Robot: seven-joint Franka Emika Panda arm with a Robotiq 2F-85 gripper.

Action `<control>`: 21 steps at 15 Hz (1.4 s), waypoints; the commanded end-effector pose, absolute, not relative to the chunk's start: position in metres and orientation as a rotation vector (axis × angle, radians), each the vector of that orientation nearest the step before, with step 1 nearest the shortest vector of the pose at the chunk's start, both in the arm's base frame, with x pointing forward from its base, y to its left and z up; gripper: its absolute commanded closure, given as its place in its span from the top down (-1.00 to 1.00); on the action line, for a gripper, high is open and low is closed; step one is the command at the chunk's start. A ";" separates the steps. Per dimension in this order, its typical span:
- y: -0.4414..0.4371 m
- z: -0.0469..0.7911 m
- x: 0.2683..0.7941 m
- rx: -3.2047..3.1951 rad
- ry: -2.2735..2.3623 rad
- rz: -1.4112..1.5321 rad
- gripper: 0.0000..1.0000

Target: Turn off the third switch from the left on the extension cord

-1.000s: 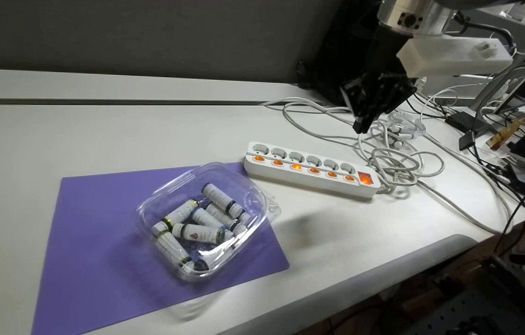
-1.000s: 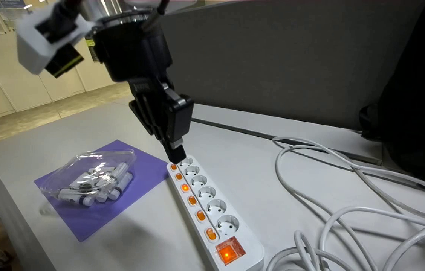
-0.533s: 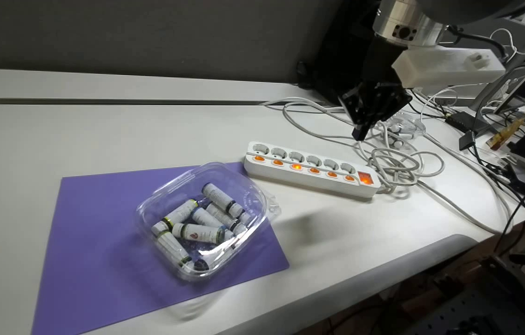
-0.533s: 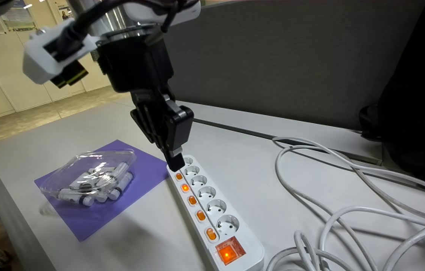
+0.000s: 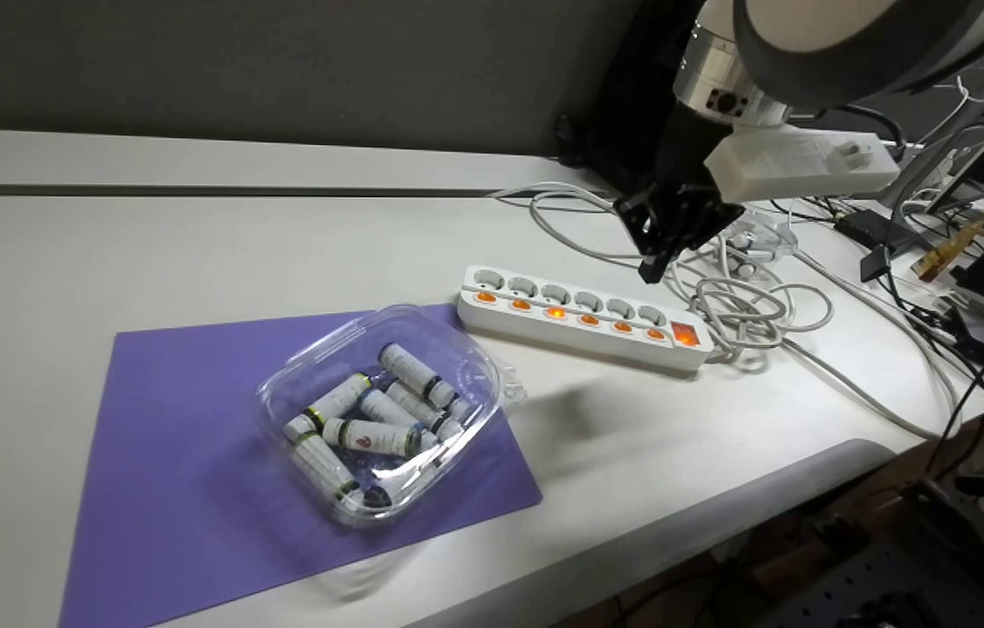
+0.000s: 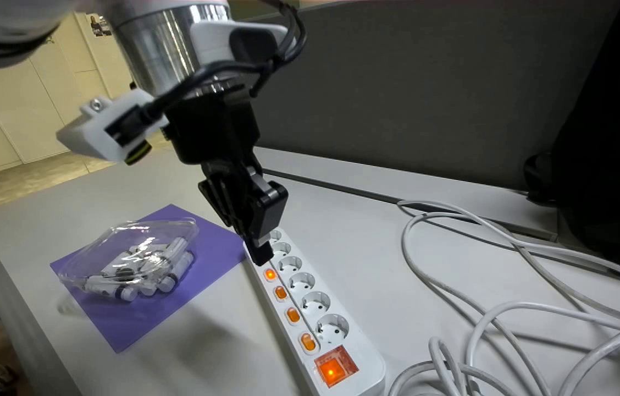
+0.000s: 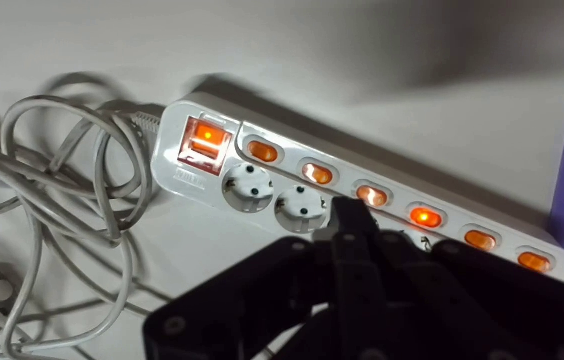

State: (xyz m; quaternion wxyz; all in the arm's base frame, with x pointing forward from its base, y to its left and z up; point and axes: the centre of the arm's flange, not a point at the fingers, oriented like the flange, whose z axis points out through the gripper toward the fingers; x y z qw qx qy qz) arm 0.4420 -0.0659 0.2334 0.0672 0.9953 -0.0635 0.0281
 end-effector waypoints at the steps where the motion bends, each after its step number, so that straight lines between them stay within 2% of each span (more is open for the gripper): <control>1: -0.060 0.208 0.458 3.012 -0.205 0.111 -1.00; 21: -0.044 0.148 0.491 3.145 -0.369 0.107 -1.00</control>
